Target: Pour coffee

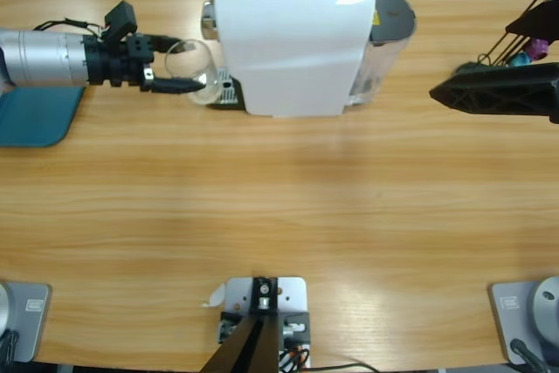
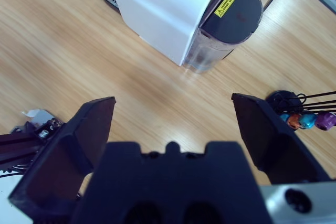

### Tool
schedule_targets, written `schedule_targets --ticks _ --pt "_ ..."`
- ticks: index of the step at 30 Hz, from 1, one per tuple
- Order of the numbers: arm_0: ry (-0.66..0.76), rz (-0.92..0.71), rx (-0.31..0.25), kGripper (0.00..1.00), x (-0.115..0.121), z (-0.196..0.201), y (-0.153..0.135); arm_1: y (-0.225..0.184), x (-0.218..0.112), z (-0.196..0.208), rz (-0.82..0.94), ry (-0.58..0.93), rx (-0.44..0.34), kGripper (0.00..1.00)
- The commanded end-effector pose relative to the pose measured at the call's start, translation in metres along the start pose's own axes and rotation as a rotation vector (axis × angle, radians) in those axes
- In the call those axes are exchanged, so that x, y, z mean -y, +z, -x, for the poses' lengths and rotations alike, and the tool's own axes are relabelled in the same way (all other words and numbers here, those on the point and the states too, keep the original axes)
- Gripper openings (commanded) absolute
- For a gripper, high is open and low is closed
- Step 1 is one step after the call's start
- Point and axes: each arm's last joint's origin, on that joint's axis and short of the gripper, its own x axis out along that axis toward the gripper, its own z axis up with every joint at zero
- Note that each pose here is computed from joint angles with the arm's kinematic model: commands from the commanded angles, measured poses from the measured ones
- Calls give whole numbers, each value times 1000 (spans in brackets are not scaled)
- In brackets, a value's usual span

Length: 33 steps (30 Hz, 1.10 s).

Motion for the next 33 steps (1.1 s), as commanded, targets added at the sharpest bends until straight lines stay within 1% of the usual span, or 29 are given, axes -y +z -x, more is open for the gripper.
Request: schedule_targets --ticks 1,5,7,14,17,20,25,28,31,32,33 --pt "25 -6 -24 0 -19 -26 -7 -4 -4 -14 26 -18 -44 1000" --pt "38 -4 -26 0 -26 -31 -6 -9 0 -6 29 -12 -52 1000" --pt "33 -4 -27 0 -26 -32 -5 -13 3 -1 27 -6 -48 1000" --pt "-4 0 -37 0 -11 -33 -3 -12 2 -3 26 -7 -46 1000" --pt "-8 0 -39 0 -8 -33 -3 -12 2 -3 25 -6 -44 1000" --pt "-1 2 -58 0 -3 -32 -5 -12 2 -4 24 -5 -40 1000" --pt "-12 12 -73 0 7 -26 -9 -13 1 -7 24 -5 -42 1000" --pt "-5 9 -76 0 6 -27 -8 -15 0 -11 24 -6 -52 1000" --pt "-4 8 -76 0 5 -27 -8 -14 0 -11 20 -3 -43 1000" --pt "-2 8 -77 76 5 -27 -8 -14 0 -11 20 -3 -43 1000" --pt "1 8 -79 639 5 -27 -8 -14 -1 -11 20 -3 -43 1000"
